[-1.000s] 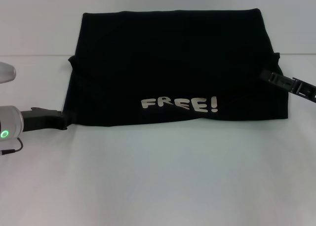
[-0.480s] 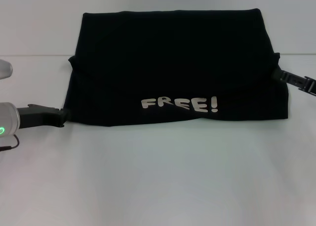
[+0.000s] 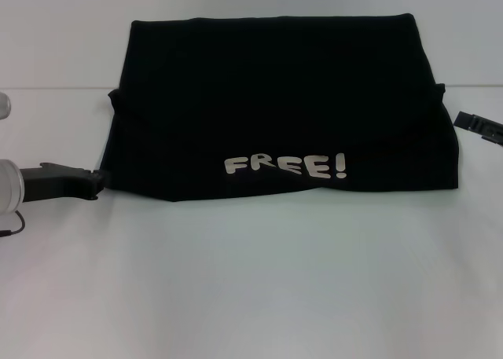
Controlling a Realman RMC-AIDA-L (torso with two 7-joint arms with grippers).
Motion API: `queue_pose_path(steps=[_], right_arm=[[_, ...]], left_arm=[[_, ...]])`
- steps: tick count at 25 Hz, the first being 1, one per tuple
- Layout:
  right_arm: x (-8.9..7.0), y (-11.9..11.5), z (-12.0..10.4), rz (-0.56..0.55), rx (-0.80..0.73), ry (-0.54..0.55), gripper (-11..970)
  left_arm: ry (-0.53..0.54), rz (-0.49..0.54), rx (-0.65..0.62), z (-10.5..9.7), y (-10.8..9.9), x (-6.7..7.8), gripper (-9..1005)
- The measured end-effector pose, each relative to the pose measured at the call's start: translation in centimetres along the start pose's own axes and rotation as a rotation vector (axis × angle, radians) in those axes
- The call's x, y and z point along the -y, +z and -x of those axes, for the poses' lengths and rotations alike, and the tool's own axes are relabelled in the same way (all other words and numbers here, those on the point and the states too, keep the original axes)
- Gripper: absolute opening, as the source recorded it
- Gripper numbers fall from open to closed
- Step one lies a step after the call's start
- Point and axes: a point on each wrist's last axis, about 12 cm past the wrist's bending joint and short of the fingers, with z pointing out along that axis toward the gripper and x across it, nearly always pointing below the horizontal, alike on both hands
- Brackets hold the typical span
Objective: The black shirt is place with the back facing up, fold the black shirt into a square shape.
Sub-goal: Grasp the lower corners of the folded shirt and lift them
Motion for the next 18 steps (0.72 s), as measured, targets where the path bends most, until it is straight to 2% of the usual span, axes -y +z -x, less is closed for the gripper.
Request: queue_pose_path(steps=[14, 17, 18], right_arm=[[0.13, -0.02, -0.36, -0.008, -0.004, 0.003, 922], [0.19, -0.08, -0.44, -0.01, -0.004, 0.006, 922], [0.21, -0.1, -0.47, -0.01, -0.003, 0.007, 922]], left_arm=[[-0.019, 0.035, 0.005, 0.14, 0.31, -0.19, 116], [-0.017, 0.034, 0.0, -0.12, 0.36, -0.13, 331], [-0.017, 0.035, -0.003, -0.21, 0.44, -0.09, 353]])
